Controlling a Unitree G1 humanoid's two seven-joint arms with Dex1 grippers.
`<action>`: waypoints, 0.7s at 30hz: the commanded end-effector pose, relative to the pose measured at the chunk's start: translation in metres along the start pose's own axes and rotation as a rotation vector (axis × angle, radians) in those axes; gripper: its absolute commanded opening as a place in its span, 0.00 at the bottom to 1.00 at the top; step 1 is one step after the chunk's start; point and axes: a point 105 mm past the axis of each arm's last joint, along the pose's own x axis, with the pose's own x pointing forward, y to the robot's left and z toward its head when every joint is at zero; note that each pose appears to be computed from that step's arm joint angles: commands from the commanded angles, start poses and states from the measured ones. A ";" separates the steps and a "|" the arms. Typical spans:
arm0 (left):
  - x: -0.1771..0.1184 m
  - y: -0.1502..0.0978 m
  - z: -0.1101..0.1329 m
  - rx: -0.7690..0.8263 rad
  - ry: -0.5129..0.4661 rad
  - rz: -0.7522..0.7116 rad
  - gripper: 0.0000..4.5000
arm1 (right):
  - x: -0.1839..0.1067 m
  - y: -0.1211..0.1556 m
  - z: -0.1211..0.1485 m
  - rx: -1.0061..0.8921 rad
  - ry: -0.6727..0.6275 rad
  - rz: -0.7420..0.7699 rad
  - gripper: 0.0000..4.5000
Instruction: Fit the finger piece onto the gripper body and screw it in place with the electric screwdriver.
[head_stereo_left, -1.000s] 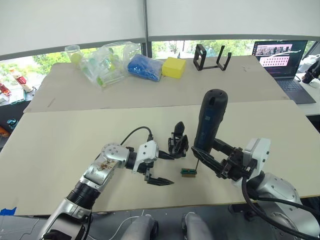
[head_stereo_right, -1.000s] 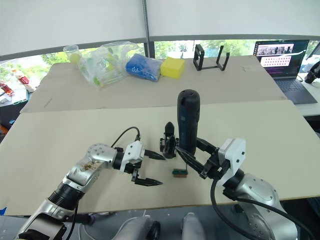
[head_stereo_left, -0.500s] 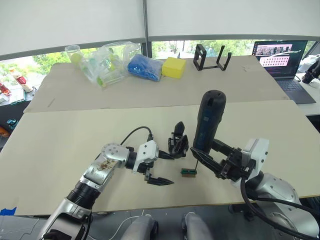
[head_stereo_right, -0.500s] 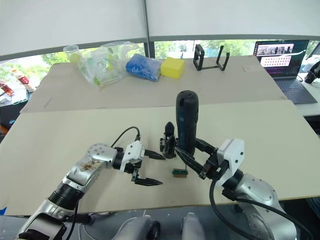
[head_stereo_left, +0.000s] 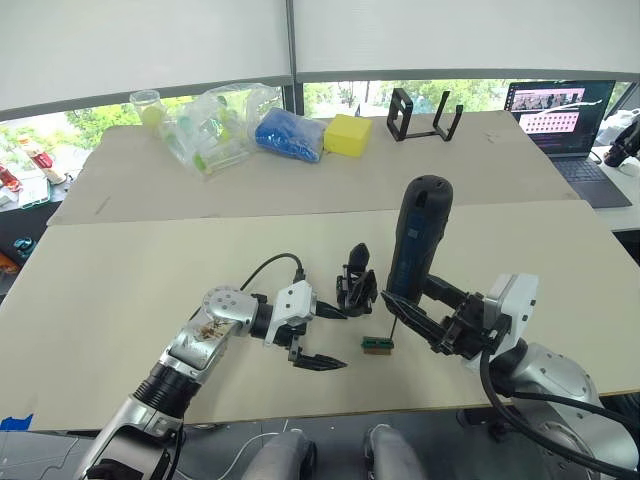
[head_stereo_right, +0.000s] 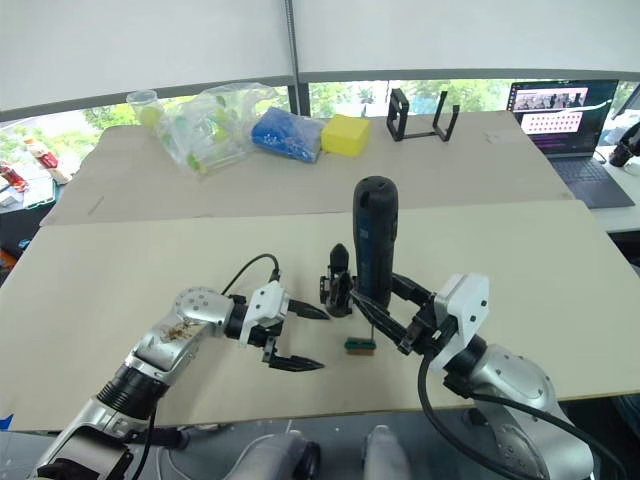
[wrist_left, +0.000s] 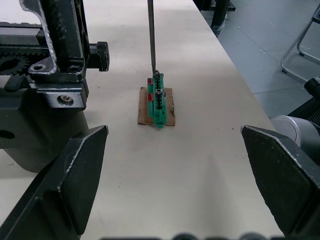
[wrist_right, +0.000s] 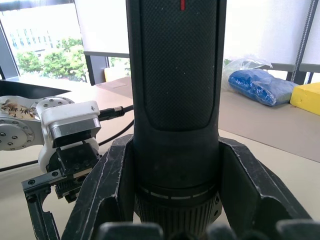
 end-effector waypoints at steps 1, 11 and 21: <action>-0.004 0.005 0.008 0.048 -0.013 0.015 1.00 | -0.002 0.004 0.017 -0.048 -0.055 0.017 0.42; -0.005 0.007 0.008 0.048 -0.009 0.020 1.00 | -0.004 0.005 0.019 -0.052 -0.060 0.022 0.42; -0.004 0.007 0.008 0.050 -0.010 0.019 1.00 | -0.007 0.007 0.018 -0.056 -0.058 0.028 0.42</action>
